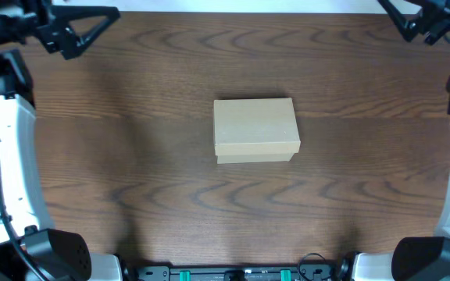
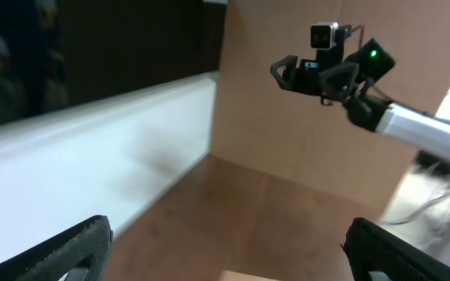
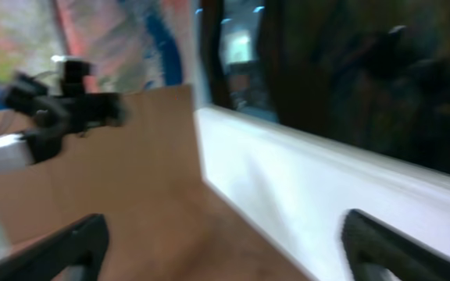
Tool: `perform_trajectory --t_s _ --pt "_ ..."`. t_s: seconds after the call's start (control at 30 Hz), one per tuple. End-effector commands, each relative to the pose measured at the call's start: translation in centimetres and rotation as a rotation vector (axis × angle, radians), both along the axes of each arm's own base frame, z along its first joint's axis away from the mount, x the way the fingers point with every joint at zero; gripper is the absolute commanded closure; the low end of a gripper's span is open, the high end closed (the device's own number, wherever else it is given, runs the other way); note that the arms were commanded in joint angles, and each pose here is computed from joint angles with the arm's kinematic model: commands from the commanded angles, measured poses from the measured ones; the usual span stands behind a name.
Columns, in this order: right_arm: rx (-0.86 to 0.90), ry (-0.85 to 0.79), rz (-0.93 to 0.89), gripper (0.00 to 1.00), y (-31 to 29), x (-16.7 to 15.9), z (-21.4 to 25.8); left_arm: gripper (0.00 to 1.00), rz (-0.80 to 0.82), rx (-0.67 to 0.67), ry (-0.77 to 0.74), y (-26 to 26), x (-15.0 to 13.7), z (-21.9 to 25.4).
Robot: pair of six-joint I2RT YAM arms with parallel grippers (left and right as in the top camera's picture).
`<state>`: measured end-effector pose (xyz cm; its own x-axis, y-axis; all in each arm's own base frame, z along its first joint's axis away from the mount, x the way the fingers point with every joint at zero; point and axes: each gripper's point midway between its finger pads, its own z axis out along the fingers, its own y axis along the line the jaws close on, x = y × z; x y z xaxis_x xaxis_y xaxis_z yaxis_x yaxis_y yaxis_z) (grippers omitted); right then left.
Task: Pack container
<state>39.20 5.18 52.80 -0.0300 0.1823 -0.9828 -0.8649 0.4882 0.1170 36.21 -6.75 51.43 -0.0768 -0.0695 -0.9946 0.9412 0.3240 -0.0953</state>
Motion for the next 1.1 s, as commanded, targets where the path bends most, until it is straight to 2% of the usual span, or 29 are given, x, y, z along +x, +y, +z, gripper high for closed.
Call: perform_trajectory --t_s 0.0,0.23,0.33,0.43,0.57,0.67,0.73,0.8,0.87,1.07 --pt "0.002 -0.100 -0.177 0.01 -2.3 1.7 1.6 0.04 0.041 0.064 -0.165 1.2 -0.5 1.5" --pt "-0.037 0.028 -0.508 0.01 -6.4 6.2 -1.7 0.04 0.109 0.120 -0.287 3.4 -0.3 1.7" --pt "-0.082 0.074 -0.655 0.01 -8.2 7.4 -3.1 0.04 0.186 0.081 -0.281 5.0 0.8 2.2" --pt "-0.125 0.117 -0.813 0.01 -10.3 8.2 -4.3 0.04 0.324 0.018 -0.266 7.6 2.8 2.7" --pt "-0.206 0.157 -0.956 0.01 -12.1 8.5 -5.7 0.04 0.651 -0.019 -0.158 12.5 7.4 1.2" --pt "-0.272 0.177 -1.013 0.01 -12.7 8.4 -6.5 0.05 0.905 0.148 -0.056 14.5 9.8 -2.2" --pt "-0.310 0.189 -1.028 0.01 -12.7 8.4 -7.1 0.04 1.040 0.308 0.002 14.9 10.4 -4.4" --pt "-0.366 0.203 -1.007 0.01 -11.9 8.3 -8.0 0.05 1.133 0.405 0.076 14.6 10.5 -6.1" --pt "-0.419 0.229 -0.969 0.01 -10.7 8.2 -9.3 0.05 1.178 0.465 0.154 14.4 10.2 -7.9" --pt "-0.609 0.314 -0.803 0.01 -5.0 7.1 -13.9 0.05 1.172 0.609 0.428 13.4 7.4 -14.0"
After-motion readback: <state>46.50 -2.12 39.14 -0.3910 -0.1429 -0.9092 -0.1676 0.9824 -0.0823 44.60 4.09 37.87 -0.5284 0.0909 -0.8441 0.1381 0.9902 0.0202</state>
